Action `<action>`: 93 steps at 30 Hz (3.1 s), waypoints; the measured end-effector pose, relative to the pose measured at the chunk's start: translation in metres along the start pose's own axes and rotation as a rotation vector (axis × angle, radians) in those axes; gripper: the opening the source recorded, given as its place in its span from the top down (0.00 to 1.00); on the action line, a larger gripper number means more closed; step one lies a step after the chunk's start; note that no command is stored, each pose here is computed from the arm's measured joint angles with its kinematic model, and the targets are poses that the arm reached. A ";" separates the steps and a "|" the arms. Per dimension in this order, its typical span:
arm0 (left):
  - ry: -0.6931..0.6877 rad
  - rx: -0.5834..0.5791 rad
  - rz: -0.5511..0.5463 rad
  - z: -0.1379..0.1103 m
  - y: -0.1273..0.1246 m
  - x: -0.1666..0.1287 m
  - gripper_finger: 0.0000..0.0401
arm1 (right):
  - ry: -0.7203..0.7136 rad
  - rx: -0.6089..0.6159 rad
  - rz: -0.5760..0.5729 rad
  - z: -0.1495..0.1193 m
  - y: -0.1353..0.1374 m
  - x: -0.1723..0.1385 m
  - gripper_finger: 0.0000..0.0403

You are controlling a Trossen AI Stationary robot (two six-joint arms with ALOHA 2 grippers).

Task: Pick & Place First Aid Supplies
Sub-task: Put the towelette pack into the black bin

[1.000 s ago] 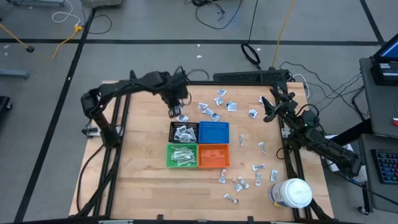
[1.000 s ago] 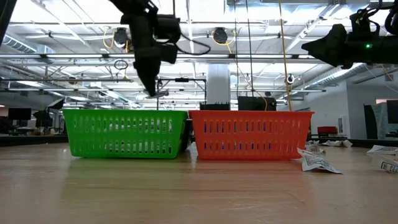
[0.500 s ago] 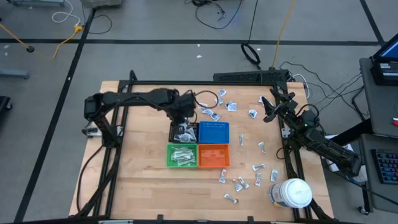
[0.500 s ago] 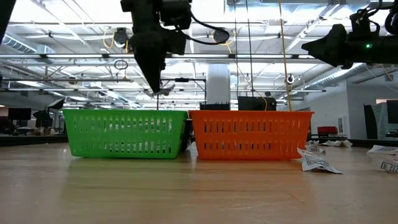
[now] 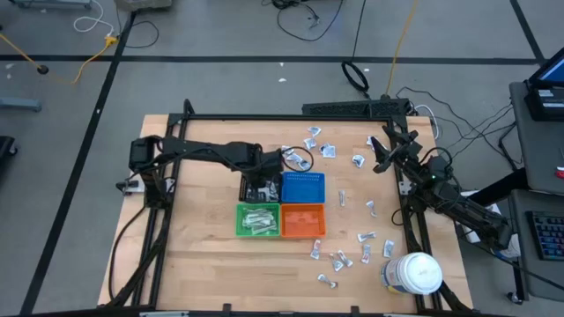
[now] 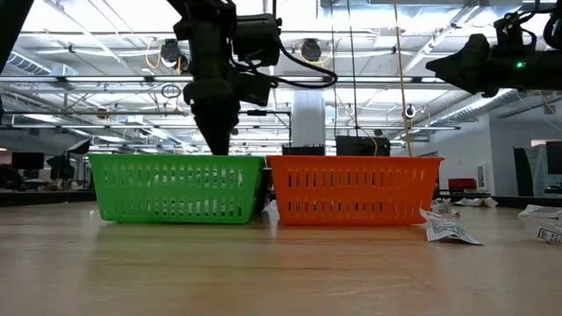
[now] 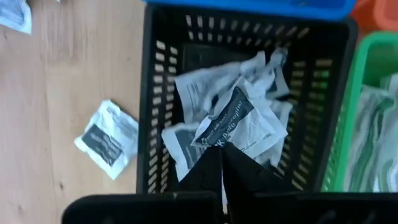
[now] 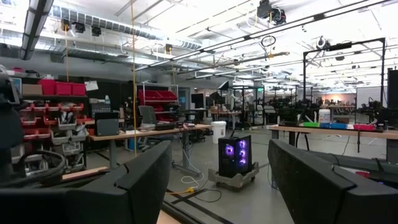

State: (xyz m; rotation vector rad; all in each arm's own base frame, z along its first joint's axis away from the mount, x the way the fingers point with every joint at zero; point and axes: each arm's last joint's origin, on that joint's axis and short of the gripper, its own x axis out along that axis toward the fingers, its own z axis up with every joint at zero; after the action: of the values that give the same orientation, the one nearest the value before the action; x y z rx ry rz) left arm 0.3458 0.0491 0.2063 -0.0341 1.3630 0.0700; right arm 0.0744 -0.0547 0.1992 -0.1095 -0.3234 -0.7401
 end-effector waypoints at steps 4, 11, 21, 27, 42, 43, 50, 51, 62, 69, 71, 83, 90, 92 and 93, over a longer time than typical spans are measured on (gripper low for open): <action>-0.004 -0.030 0.000 0.000 0.000 0.000 0.94 | -0.001 0.000 0.000 0.000 0.000 0.000 0.35; -0.004 -0.036 0.001 0.000 0.001 0.000 0.74 | 0.000 0.000 0.000 0.000 0.000 0.000 0.35; -0.026 -0.048 -0.033 0.001 0.007 -0.010 0.42 | 0.000 0.000 0.000 0.000 0.000 0.000 0.35; -0.064 -0.104 -0.023 0.002 0.036 -0.024 0.37 | 0.000 0.000 0.000 0.000 0.000 0.000 0.35; -0.040 -0.194 0.027 -0.021 0.110 -0.029 0.40 | 0.000 0.000 0.000 0.000 0.000 0.000 0.35; -0.040 -0.188 0.026 -0.022 0.111 -0.027 0.40 | 0.000 0.000 0.000 0.000 0.000 0.000 0.35; 0.000 -0.176 -0.005 -0.024 0.114 0.005 0.40 | 0.000 0.000 0.000 0.000 0.000 0.000 0.35; -0.001 -0.176 -0.004 -0.025 0.114 0.010 0.40 | 0.000 0.000 0.000 0.000 0.000 0.000 0.35; 0.058 -0.126 -0.014 -0.022 0.113 0.051 0.40 | 0.000 0.000 0.000 0.000 0.000 0.000 0.35; 0.070 -0.093 -0.020 -0.022 0.113 0.058 0.42 | 0.000 0.000 0.000 0.000 0.000 0.000 0.35; 0.065 -0.082 -0.019 -0.022 0.114 0.058 0.47 | 0.000 0.000 0.000 0.000 0.000 0.000 0.35; 0.042 -0.090 -0.041 -0.024 0.114 0.061 0.97 | 0.000 0.000 0.000 0.000 0.000 0.000 0.35; 0.038 -0.100 -0.032 -0.028 0.118 0.054 0.99 | 0.000 0.000 0.000 0.000 0.000 0.000 0.35; 0.029 -0.096 -0.021 -0.029 0.121 0.046 0.99 | -0.001 0.000 0.000 0.000 0.000 0.000 0.35; 0.015 -0.097 -0.014 -0.030 0.123 0.038 0.99 | 0.000 0.000 0.000 0.000 0.000 0.000 0.35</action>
State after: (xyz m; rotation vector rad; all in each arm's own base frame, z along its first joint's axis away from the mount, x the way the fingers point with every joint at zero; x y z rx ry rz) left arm 0.3158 0.1713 0.1646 -0.1259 1.3735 0.1248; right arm 0.0744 -0.0546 0.1993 -0.1099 -0.3238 -0.7399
